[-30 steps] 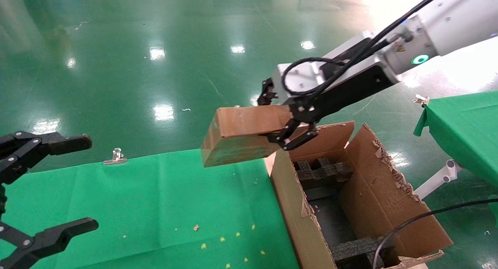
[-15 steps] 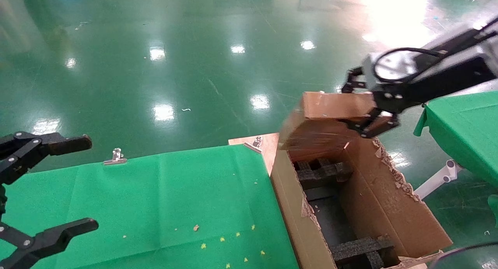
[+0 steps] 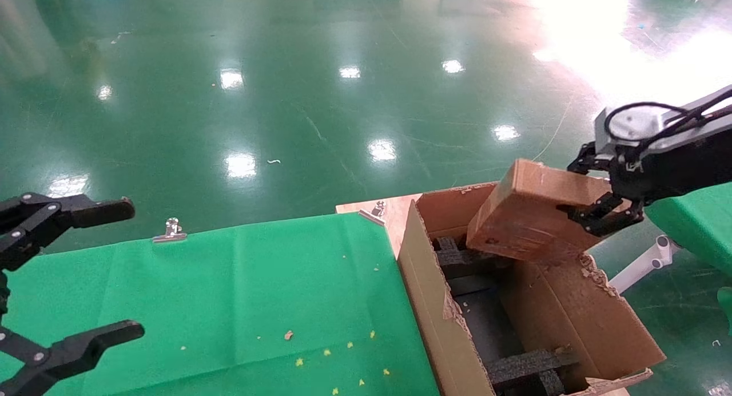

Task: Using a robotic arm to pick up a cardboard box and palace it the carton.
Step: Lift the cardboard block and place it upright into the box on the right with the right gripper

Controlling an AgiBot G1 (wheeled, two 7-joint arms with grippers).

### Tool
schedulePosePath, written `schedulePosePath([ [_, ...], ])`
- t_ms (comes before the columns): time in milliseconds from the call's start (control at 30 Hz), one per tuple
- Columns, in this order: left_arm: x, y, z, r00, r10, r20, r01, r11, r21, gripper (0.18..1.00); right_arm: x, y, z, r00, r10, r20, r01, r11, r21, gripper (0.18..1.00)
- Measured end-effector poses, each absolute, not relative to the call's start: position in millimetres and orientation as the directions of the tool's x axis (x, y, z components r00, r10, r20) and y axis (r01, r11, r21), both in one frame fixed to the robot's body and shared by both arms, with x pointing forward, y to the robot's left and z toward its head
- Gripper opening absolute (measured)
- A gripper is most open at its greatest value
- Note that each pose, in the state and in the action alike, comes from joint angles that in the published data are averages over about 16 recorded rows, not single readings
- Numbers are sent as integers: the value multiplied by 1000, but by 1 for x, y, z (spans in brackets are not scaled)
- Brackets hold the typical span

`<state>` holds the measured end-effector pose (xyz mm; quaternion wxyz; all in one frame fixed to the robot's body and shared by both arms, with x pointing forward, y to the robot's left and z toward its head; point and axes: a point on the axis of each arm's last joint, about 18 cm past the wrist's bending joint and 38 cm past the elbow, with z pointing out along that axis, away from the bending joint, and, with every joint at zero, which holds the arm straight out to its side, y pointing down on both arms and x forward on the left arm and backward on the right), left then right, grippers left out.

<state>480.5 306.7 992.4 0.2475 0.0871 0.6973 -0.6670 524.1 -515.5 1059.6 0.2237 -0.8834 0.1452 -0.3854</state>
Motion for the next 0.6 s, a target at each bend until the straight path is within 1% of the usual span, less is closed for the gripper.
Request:
schedulePosePath([
  [167,480,307,992,-862,-209,-461,452,95,-887,1000,527,-537,1033,615,-613,496,-216,-736,-642,320],
  [267,480,307,992,-862,-209,-461,452,95,-887,1000,527,-549,1016,577,-702,418,-285,-652,-702,319],
  [433,480,307,992,-862,-209,-461,452,95,-887,1000,525,-566,991,517,-797,311,-366,-535,-761,316],
  [600,481,307,992,-862,-209,-461,451,95,-887,1000,522,-576,976,475,-842,254,-411,-468,-783,313],
])
